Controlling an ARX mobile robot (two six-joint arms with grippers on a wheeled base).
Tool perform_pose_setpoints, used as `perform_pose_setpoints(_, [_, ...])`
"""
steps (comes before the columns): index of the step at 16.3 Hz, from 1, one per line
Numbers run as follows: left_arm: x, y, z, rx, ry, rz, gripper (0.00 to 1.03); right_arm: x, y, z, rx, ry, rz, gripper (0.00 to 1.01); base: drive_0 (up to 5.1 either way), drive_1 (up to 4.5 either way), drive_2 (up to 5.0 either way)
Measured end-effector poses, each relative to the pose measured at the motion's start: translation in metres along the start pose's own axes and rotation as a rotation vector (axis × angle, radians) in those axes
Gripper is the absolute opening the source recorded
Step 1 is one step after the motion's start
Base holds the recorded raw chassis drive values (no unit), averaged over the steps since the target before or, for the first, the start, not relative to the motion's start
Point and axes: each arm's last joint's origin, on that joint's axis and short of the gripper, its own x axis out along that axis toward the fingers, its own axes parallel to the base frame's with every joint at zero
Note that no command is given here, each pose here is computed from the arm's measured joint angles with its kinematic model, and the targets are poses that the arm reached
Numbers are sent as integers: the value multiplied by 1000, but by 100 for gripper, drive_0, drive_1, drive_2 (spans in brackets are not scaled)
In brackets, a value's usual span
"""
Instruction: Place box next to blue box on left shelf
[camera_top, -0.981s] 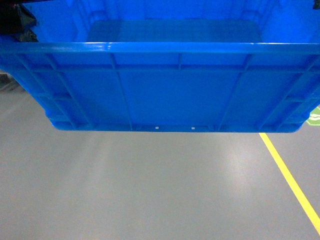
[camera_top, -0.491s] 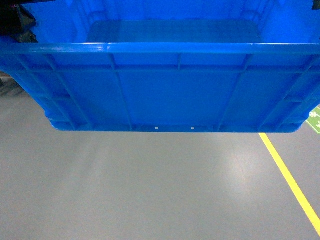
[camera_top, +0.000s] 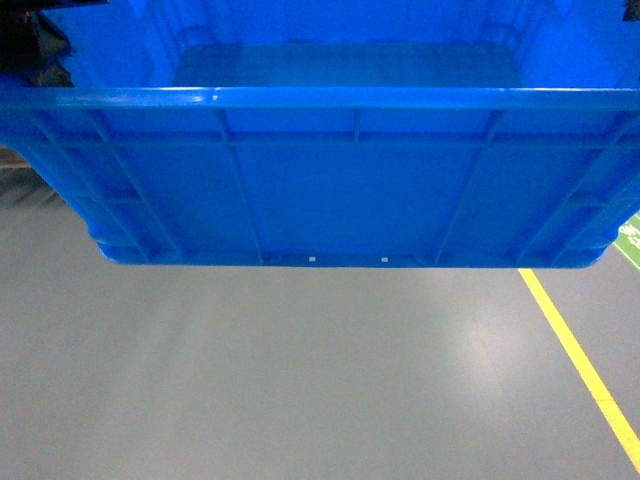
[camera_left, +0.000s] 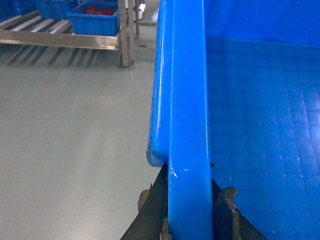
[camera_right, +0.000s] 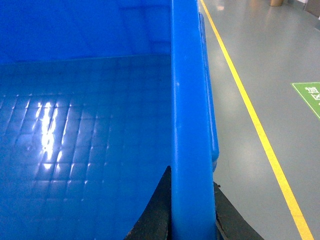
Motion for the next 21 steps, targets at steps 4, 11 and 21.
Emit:
perform_pose_setpoints(4, [0, 0, 0, 0, 0, 0, 8, 0, 0, 0, 1, -2, 0, 7, -2, 411, -415])
perform_pose_setpoints(11, [0, 0, 0, -1, -1, 0, 8, 0, 0, 0, 1, -2, -1, 7, -6, 410, -422])
perform_pose_setpoints(21, [0, 0, 0, -1, -2, -2, 8, 0, 0, 0, 1, -3, 0, 7, 8, 425, -409])
